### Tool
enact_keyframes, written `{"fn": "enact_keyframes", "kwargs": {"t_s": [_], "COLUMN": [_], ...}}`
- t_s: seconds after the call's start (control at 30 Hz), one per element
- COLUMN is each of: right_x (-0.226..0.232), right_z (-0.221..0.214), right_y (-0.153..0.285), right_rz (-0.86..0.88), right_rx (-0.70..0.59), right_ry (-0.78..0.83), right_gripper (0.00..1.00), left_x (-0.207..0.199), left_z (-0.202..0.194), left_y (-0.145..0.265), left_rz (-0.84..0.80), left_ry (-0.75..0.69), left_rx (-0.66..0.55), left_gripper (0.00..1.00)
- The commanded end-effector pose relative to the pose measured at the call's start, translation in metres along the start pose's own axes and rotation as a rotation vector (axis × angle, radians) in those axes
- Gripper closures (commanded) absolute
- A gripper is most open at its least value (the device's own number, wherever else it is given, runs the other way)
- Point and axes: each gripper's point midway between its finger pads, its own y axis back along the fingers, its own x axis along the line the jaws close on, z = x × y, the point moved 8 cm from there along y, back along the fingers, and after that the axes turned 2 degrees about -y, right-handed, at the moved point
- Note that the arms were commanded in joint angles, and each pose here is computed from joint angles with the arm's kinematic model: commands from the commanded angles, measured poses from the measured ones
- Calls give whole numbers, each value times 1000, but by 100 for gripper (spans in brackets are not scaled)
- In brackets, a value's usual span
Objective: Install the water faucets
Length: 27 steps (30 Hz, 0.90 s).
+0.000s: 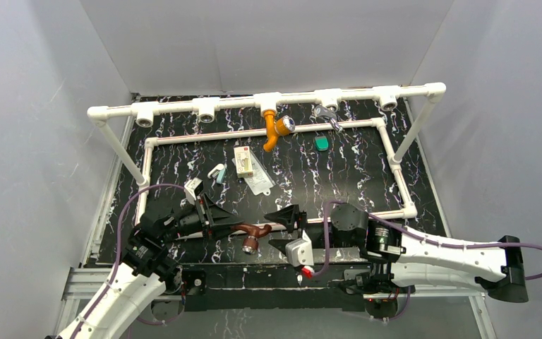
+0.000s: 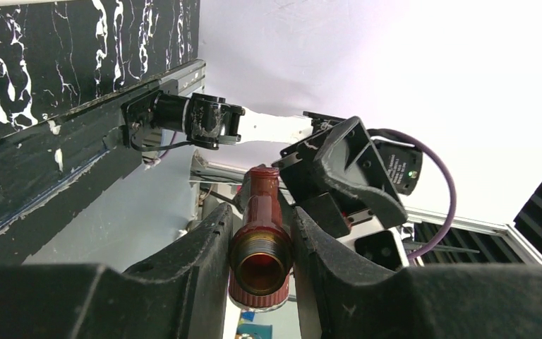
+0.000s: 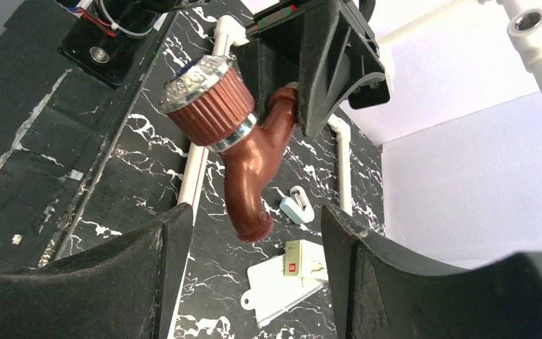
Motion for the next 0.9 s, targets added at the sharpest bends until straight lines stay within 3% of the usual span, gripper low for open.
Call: {"fn": "enact_keyframes", "kwargs": {"t_s": [0.0,0.33,0.53,0.87], "right_x": [-10,-3,-7,-5], "right_z": [10,14,15,14], "right_y": [-7,-18,-18,-23], "right_rz": [-100,-312,-380,-392], "right_rx": [-59,28,21,0], "right_ry": [152,445,467,440], "right_gripper": [28,32,34,46], "left_x": [-16,-22,-22,-23], "left_z": [0,0,-1,-2], "left_y": [2,3,3,3], "left_rz": [-46,-68,-70,-78], "left_ry": [22,52,50,38], "left_rx": [-11,-6,-3,16], "left_gripper": [100,100,100,100]}}
